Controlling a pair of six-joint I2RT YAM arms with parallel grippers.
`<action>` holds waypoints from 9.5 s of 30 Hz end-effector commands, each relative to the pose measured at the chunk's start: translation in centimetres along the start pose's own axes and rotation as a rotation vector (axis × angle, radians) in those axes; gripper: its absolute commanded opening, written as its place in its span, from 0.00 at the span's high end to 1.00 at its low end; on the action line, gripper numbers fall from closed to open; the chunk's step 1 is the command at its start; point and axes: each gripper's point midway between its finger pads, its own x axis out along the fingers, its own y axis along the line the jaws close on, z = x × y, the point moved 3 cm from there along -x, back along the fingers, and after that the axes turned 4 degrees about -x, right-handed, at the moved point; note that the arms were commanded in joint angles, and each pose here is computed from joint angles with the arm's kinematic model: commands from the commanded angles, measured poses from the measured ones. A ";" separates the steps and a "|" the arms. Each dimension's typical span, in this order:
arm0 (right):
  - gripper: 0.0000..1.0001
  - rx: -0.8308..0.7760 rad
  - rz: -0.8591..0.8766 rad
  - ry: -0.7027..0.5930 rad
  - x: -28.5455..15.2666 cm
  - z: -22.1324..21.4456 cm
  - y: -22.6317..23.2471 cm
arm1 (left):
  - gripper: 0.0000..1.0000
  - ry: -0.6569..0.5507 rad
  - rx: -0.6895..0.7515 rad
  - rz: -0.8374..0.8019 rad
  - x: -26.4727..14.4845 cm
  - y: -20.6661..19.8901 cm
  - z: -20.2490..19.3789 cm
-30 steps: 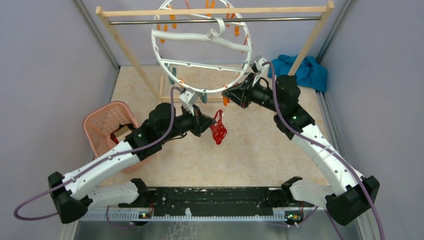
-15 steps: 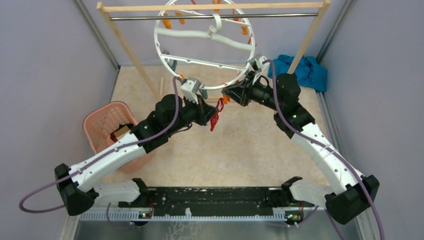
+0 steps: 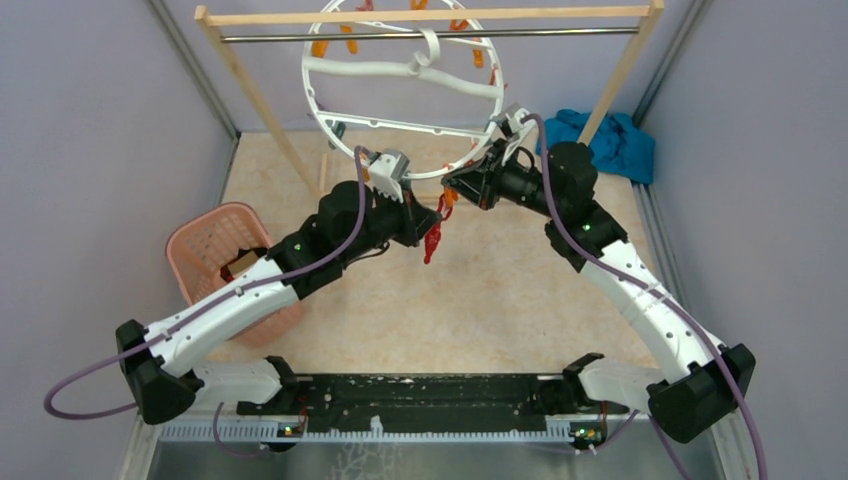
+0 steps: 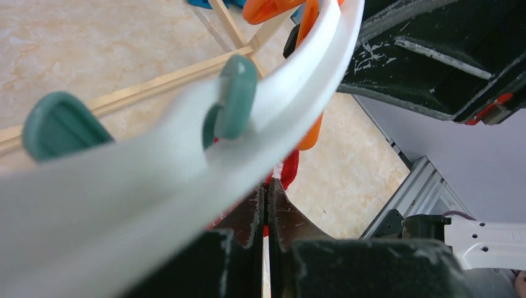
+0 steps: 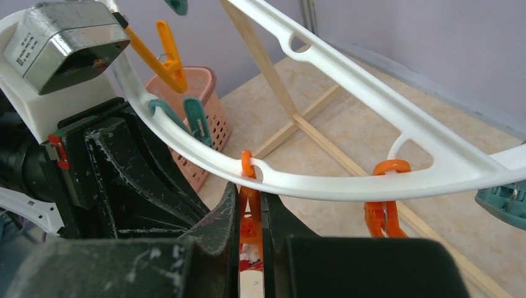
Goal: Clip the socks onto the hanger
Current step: Clamp the sock onto the hanger, then open the clamp at the hanger.
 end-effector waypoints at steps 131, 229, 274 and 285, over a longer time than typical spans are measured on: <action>0.52 0.130 -0.618 -0.123 -9.3 0.7 -4.0 | 0.06 -0.143 0.105 -0.217 -1.9 -7.1 -2.4; 0.53 0.076 -0.519 -0.156 -10.1 3.9 -2.0 | 0.03 -0.743 0.422 -0.376 6.3 -2.6 9.9; 0.54 0.057 -0.413 -0.161 -8.9 5.1 -0.8 | 0.92 -0.737 0.370 -0.411 5.8 -2.8 9.3; 0.38 0.014 -0.300 -0.180 -5.9 9.5 0.4 | 1.00 -0.619 0.368 -0.424 5.0 -3.4 8.8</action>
